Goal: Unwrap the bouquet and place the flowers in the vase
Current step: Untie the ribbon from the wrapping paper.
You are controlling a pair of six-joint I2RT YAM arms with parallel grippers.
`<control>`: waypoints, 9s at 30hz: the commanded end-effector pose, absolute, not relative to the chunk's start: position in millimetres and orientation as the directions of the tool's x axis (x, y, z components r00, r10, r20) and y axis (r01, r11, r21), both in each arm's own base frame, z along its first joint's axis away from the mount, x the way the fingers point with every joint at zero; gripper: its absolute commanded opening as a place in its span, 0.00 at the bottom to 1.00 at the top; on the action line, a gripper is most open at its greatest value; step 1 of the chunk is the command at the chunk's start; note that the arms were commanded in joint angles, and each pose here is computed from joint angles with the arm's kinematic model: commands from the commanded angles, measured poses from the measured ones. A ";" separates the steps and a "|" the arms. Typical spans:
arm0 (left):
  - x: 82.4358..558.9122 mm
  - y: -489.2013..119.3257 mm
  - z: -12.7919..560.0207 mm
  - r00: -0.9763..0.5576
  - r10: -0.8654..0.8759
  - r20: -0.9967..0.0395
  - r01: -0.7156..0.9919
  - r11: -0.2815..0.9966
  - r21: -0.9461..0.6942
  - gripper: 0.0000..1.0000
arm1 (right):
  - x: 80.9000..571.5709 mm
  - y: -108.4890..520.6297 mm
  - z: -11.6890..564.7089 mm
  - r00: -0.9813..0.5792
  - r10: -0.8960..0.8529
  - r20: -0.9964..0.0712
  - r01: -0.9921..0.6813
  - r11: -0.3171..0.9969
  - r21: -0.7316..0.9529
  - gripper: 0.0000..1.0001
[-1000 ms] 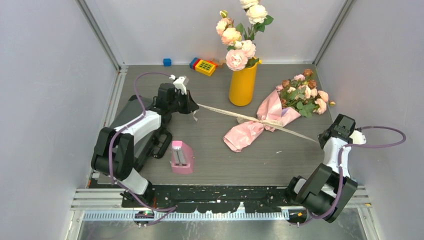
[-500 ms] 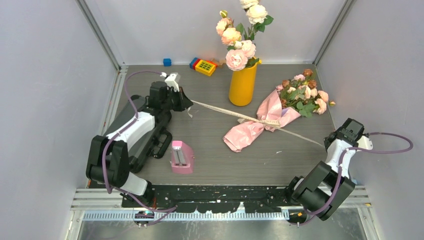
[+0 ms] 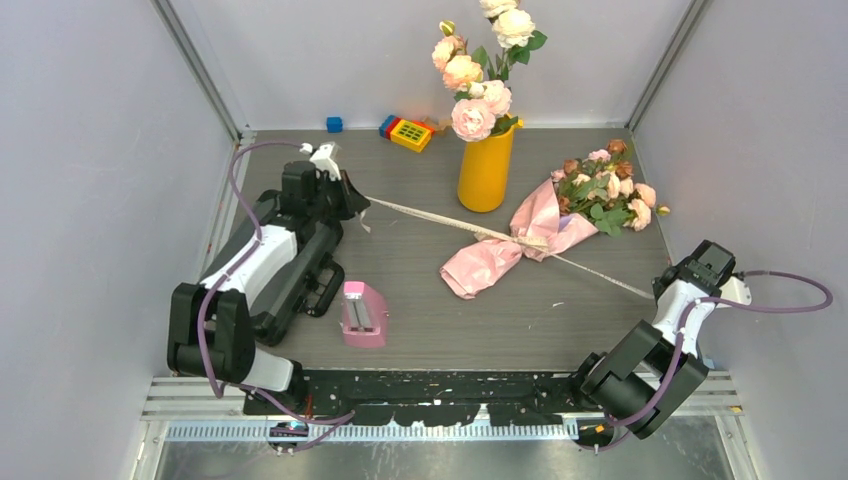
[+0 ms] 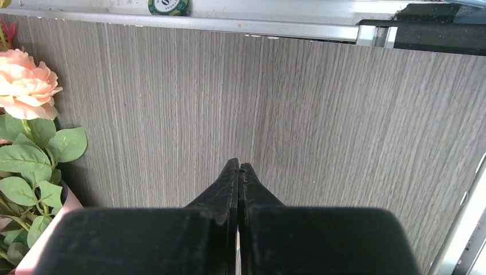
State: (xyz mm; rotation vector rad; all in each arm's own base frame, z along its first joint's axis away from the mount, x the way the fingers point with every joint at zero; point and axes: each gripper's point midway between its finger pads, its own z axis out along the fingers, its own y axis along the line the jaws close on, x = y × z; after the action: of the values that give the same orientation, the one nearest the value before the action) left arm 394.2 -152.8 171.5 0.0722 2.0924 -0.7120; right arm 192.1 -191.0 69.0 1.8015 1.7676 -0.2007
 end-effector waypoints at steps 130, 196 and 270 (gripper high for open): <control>414.4 108.0 308.9 -0.224 -0.548 -0.806 -0.079 0.834 -0.545 0.00 | 74.1 -254.9 180.9 0.320 0.442 -0.838 0.915 -0.372 0.153 0.00; 403.8 -332.5 110.8 -0.715 0.149 -0.684 0.569 0.693 -0.444 0.65 | 394.6 181.7 123.6 -0.720 0.405 -0.563 0.227 0.905 0.360 0.47; 279.9 -412.9 109.0 -0.635 0.219 -0.741 0.651 0.667 -0.362 0.52 | 272.6 157.0 119.6 -0.713 0.338 -0.614 0.115 0.920 0.373 0.29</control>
State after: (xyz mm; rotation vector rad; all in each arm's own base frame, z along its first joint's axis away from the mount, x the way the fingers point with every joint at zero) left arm 262.1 -410.6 101.8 0.6779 2.2672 -0.9157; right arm 262.6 152.0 116.3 0.3591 2.3856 0.3987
